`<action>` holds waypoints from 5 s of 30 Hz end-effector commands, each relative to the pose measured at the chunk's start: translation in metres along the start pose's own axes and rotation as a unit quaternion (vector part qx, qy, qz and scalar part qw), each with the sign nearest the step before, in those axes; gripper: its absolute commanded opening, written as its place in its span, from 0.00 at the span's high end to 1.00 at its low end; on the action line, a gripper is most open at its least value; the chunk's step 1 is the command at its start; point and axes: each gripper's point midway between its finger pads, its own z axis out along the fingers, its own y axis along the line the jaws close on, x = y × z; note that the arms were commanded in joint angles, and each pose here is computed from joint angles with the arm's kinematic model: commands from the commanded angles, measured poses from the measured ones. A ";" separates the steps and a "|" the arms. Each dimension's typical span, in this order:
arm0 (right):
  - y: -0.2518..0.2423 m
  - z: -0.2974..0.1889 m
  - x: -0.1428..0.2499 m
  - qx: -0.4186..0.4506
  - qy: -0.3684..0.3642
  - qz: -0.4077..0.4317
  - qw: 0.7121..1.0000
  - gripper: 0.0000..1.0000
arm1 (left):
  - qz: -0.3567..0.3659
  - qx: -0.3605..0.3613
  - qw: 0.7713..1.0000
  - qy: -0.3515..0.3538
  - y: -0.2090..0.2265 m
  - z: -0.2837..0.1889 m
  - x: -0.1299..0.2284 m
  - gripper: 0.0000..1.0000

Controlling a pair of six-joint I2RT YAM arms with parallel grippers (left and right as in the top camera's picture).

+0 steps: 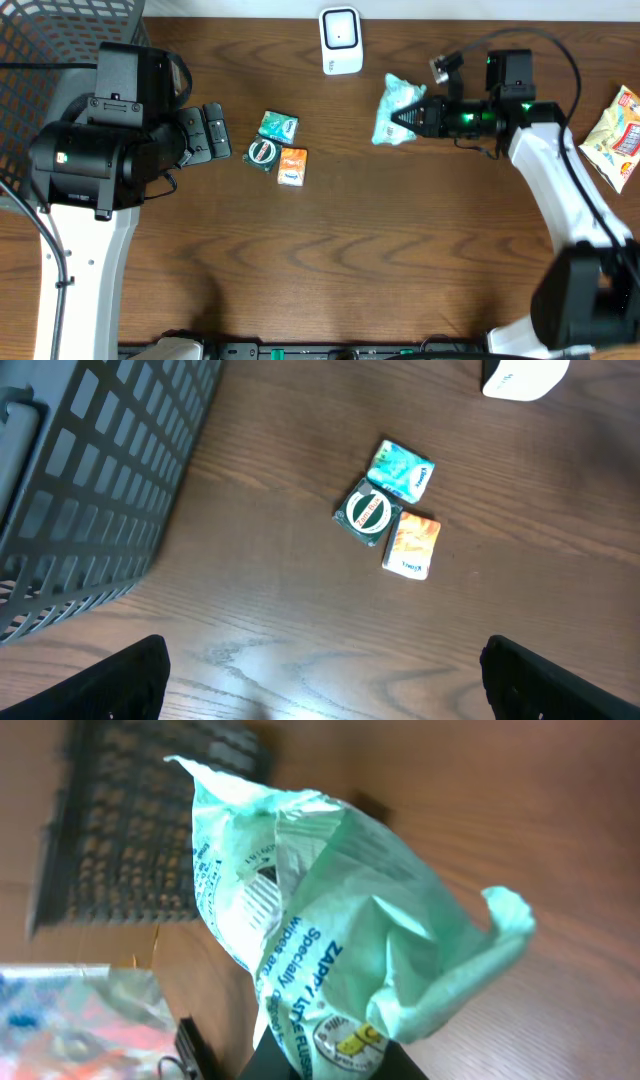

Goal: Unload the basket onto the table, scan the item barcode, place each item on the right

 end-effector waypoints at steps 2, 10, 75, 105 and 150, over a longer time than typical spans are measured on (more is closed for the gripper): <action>0.075 -0.018 -0.013 -0.048 -0.037 -0.121 0.991 0.99 | -0.004 0.001 1.000 0.004 0.001 0.001 0.002 0.02; 0.108 -0.020 -0.007 -0.059 -0.040 -0.122 0.990 0.99 | -0.004 0.001 1.000 0.004 0.001 0.001 0.002 0.02; -0.068 -0.022 0.025 0.496 -0.031 -0.018 0.868 0.99 | -0.004 0.001 1.000 0.004 0.001 0.001 0.002 0.02; -0.160 0.009 0.140 0.644 0.248 -0.066 0.721 0.68 | -0.004 0.001 1.000 0.004 0.001 0.001 0.002 0.02; -0.177 -0.023 0.103 0.545 0.276 0.020 0.792 0.34 | -0.004 0.001 1.000 0.004 0.001 0.001 0.002 0.02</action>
